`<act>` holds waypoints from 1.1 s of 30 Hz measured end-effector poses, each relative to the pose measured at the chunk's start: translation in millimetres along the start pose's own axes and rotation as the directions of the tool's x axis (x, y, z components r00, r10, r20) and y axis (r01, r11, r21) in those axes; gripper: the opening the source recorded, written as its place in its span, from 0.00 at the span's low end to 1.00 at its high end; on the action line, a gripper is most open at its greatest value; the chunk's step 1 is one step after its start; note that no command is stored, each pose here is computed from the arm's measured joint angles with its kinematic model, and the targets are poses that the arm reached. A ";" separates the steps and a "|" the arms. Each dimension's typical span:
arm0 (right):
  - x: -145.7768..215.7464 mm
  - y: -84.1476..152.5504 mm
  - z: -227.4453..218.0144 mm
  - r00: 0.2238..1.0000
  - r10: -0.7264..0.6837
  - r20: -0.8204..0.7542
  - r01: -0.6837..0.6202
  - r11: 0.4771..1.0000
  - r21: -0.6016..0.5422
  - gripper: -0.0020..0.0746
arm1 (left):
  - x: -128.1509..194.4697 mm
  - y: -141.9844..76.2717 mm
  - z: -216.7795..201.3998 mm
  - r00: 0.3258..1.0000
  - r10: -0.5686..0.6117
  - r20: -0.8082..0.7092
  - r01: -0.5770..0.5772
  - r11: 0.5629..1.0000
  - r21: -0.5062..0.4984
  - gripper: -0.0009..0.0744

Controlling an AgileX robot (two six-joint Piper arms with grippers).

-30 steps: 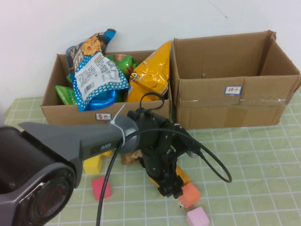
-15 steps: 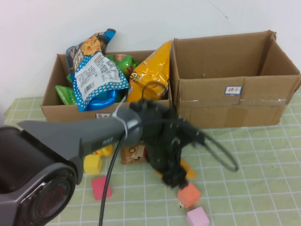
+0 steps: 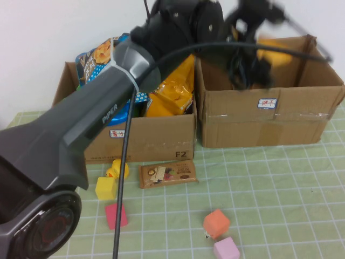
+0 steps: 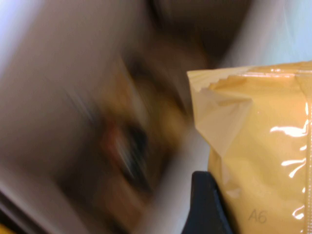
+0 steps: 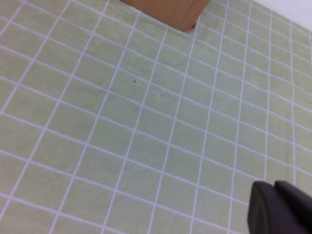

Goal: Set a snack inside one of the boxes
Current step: Place the biscuit in the biscuit box, then pick up the biscuit

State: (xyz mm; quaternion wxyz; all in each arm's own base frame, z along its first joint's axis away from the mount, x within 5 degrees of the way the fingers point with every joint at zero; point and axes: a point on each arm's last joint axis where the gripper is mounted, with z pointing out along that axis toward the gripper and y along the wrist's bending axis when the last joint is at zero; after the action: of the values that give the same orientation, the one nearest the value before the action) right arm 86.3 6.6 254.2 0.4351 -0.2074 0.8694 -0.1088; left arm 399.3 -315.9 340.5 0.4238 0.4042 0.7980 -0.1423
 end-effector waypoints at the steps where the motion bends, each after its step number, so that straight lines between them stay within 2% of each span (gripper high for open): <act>1: 0.0 -0.1 0.0 1.000 0.002 0.000 -0.002 1.000 0.002 0.03 | -8.1 3.0 -2.5 0.997 0.010 0.072 -0.008 0.999 -0.033 0.56; 4: -0.3 -0.3 0.0 1.000 0.004 0.003 -0.004 1.000 0.004 0.03 | -20.3 10.6 0.8 0.973 0.058 0.221 -0.031 0.992 -0.122 0.56; 7: -0.3 -0.4 0.0 1.000 0.005 0.004 -0.005 1.000 0.005 0.03 | -17.1 16.1 22.6 0.949 0.119 0.292 -0.062 0.978 -0.197 0.56; 8: -0.3 -0.4 0.0 1.000 0.007 0.004 -0.007 1.000 0.005 0.03 | -13.5 17.0 31.6 0.945 0.129 0.301 -0.066 0.976 -0.210 0.58; 12: -0.4 -0.6 0.0 1.000 0.010 0.004 -0.010 1.000 0.006 0.03 | 15.2 25.9 74.2 0.958 0.106 0.268 -0.046 0.974 -0.223 0.78; 15: -0.4 -0.8 0.0 1.000 0.009 0.005 -0.009 1.000 0.008 0.03 | 32.4 34.5 88.6 0.975 0.093 0.200 -0.046 0.972 -0.230 0.79; 17: -0.5 -0.8 0.0 1.000 0.009 0.005 -0.009 1.000 0.009 0.03 | 37.1 37.8 88.9 0.984 0.088 0.156 -0.050 0.972 -0.231 0.72; 20: -0.5 -0.9 0.0 1.000 0.007 0.005 -0.007 1.000 0.010 0.03 | 29.6 38.4 72.3 0.993 0.071 0.093 -0.048 0.974 -0.223 0.55; 25: -0.5 -0.9 0.0 1.000 0.007 0.005 -0.007 1.000 0.010 0.03 | 3.7 36.6 9.9 0.999 0.031 -0.036 -0.037 0.979 -0.201 0.16; 26: -0.7 -0.9 0.0 1.000 0.008 0.008 -0.008 1.000 0.010 0.03 | -0.2 36.1 -1.9 0.998 0.036 -0.056 -0.046 0.979 -0.198 0.11; 29: -1.1 -0.7 0.0 1.000 0.017 0.013 -0.017 1.000 0.008 0.03 | -10.1 32.1 -40.6 0.991 0.069 -0.117 -0.089 0.980 -0.177 0.04; 33: -1.5 -0.6 0.0 1.000 0.025 0.016 -0.025 1.000 0.007 0.03 | -13.5 22.4 -78.1 0.977 0.099 -0.190 -0.118 0.989 -0.089 0.02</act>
State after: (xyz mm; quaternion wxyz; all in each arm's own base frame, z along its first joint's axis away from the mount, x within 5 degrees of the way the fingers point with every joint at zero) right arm 87.3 6.7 255.5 0.4442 -0.1959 0.8680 -0.1046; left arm 376.9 -264.4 400.6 0.3749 0.4370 0.8166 -0.0405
